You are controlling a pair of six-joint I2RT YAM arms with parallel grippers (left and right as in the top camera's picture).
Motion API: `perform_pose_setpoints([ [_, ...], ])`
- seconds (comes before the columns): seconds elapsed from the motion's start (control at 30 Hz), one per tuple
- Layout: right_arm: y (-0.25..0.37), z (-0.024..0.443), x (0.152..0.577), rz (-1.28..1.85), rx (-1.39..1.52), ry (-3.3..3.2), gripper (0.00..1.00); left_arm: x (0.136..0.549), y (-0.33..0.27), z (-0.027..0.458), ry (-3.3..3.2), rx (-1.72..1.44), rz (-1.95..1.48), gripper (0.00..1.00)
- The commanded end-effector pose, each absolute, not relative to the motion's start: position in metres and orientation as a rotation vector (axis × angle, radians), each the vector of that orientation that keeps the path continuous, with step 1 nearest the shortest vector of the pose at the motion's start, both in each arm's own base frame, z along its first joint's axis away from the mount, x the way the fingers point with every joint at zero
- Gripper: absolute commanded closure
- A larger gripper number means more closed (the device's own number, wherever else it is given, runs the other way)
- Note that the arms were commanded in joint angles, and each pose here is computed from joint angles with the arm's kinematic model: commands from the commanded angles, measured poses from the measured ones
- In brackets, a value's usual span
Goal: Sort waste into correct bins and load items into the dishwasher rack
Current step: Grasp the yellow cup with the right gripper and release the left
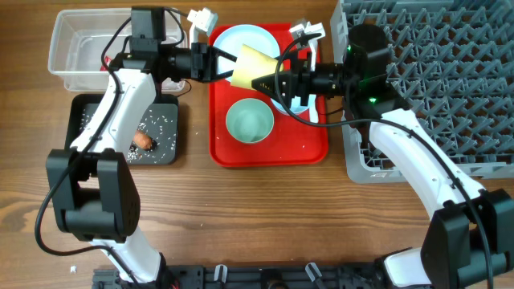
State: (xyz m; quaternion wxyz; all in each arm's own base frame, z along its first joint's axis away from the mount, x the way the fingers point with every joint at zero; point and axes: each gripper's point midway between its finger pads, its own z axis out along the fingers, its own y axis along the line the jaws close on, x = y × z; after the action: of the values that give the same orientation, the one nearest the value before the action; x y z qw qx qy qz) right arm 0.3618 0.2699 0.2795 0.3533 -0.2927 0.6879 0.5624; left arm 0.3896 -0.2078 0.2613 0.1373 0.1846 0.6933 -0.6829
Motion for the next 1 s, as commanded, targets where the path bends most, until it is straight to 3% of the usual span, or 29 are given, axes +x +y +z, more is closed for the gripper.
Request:
perform_pose_setpoints([
  [0.0,0.271,0.274,0.37,1.444,-0.742,1.792,0.29,0.381,-0.209,0.282,1.945,0.604,-1.999,0.96],
  [0.13,0.271,0.274,0.37,1.444,-0.742,1.792,0.42,0.381,-0.209,0.282,1.945,0.604,-1.998,0.96],
  [0.67,0.251,0.28,0.384,1.408,-0.7,1.77,0.44,0.39,-0.209,0.273,1.994,0.559,-1.916,0.91],
  [0.97,0.188,0.237,0.426,1.163,-0.449,1.972,0.44,0.409,-0.207,0.256,2.078,0.475,-1.76,0.88],
])
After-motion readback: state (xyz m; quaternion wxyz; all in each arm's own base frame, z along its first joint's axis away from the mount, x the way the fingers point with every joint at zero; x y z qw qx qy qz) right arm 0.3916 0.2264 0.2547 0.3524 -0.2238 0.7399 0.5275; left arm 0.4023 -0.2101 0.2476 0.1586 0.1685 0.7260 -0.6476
